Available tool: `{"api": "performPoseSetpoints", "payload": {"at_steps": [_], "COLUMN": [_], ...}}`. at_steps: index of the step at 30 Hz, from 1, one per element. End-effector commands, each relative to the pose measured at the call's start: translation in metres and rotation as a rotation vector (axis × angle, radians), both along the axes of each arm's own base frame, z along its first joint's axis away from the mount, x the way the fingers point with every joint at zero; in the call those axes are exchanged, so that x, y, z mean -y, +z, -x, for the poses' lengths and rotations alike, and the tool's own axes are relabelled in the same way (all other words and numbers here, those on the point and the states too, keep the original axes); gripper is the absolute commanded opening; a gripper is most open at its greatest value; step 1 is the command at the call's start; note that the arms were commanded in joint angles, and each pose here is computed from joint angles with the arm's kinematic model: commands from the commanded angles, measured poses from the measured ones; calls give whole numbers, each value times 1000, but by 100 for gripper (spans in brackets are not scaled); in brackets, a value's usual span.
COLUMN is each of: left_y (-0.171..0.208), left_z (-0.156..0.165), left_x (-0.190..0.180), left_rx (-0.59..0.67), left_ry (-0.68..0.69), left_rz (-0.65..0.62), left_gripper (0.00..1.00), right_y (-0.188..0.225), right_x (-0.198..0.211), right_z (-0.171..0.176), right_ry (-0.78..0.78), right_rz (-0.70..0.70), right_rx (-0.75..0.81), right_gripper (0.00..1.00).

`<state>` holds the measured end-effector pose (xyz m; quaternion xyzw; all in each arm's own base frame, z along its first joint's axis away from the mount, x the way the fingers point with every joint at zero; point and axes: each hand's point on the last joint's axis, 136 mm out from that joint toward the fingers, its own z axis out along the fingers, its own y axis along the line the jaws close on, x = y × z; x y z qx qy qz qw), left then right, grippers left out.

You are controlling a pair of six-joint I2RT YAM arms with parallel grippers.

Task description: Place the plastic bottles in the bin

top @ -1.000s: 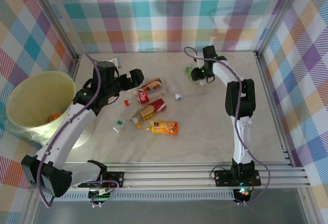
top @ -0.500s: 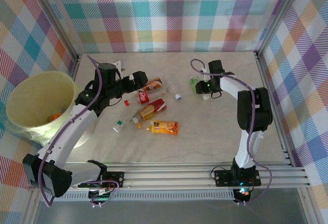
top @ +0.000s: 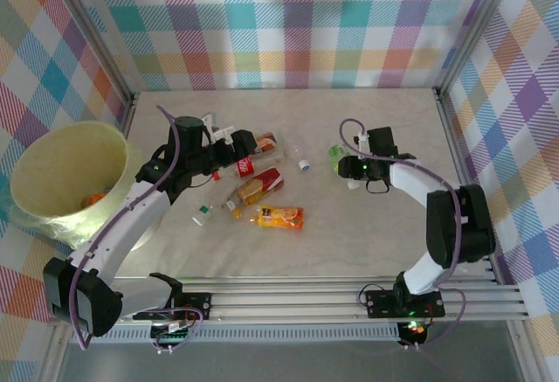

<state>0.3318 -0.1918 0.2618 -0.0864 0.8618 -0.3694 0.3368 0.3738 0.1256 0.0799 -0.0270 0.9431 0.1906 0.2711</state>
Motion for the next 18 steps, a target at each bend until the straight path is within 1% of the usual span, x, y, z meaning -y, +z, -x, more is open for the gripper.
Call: {"api": "performPoseSetpoints", "payload": {"at_steps": [1,5,10,15,18], "left_y": [0,-17,-38,-48,-48], "left_z": [1,2,2,-1,-1], "left_x": [24,48,78,104,120], "left_rx": [11,-27,-85,-129,-147], "left_ry": [-49,-86,-128,-157,-180], "left_rz": [61,79,99,144,183], "left_gripper": [100,100,100,100,100], "right_y": [21,26,43,64,76], "right_x": [-21,-31,-47,-68,-79], "right_z": [8,22,31,41,47], "right_ry": [11,28,57,135,181], "right_rz": [-160,-237,-343,-428,-461], "right_rx": [65,109,153,189,218], "right_gripper": [37,37,36,37,37]}}
